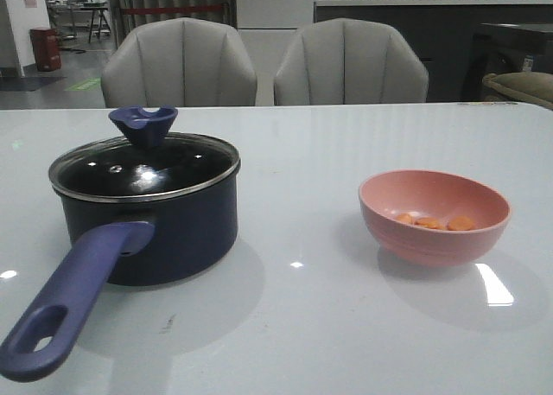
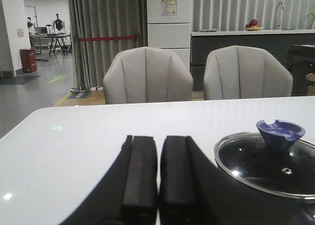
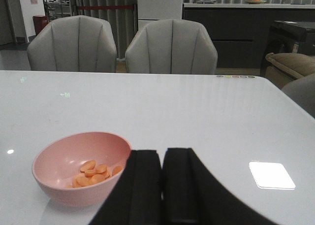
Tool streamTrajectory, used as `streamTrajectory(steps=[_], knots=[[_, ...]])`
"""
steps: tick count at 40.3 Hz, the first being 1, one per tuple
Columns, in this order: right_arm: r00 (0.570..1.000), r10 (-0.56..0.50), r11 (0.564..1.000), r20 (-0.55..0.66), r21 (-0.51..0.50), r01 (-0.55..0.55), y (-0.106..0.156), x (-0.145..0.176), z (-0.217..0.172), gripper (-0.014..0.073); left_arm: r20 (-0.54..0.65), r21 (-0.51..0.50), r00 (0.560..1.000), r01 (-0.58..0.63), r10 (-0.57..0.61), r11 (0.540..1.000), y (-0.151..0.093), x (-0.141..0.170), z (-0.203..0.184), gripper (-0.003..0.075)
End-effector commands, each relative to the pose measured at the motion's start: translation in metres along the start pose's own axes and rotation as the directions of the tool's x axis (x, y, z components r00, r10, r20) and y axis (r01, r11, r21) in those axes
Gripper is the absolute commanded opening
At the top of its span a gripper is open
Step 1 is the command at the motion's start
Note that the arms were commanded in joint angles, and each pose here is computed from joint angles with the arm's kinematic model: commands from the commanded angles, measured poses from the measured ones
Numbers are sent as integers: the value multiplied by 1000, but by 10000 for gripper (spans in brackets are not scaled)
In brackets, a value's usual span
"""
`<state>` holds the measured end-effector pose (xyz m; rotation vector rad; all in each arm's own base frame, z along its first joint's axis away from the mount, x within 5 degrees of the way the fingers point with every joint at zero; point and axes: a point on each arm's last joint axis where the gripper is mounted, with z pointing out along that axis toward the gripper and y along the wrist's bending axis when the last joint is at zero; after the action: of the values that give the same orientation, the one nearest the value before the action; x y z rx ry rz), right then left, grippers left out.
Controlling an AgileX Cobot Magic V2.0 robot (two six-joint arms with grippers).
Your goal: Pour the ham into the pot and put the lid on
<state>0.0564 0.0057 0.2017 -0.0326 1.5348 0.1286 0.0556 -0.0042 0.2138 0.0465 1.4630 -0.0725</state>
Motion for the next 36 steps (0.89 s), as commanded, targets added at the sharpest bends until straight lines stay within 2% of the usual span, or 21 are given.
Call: streamTrajectory(steps=[1,31,33,36], knots=[[994,-16,1000,108,0,16,0,-10,-2,138,77,4,997,5,-6,1000,0,-1,-2,113],[994,-16,1000,108,0,16,0,-10,-2,138,77,4,997,5,-6,1000,0,-1,-2,113],[994,-16,1000,108,0,16,0,-10,-2,138,87,4,996,5,-6,1000,0,-2,-2,113],[994,-16,1000,108,0,16,0,-10,-2,138,194,0,980,31,-31,1000,1,-12,-3,113]])
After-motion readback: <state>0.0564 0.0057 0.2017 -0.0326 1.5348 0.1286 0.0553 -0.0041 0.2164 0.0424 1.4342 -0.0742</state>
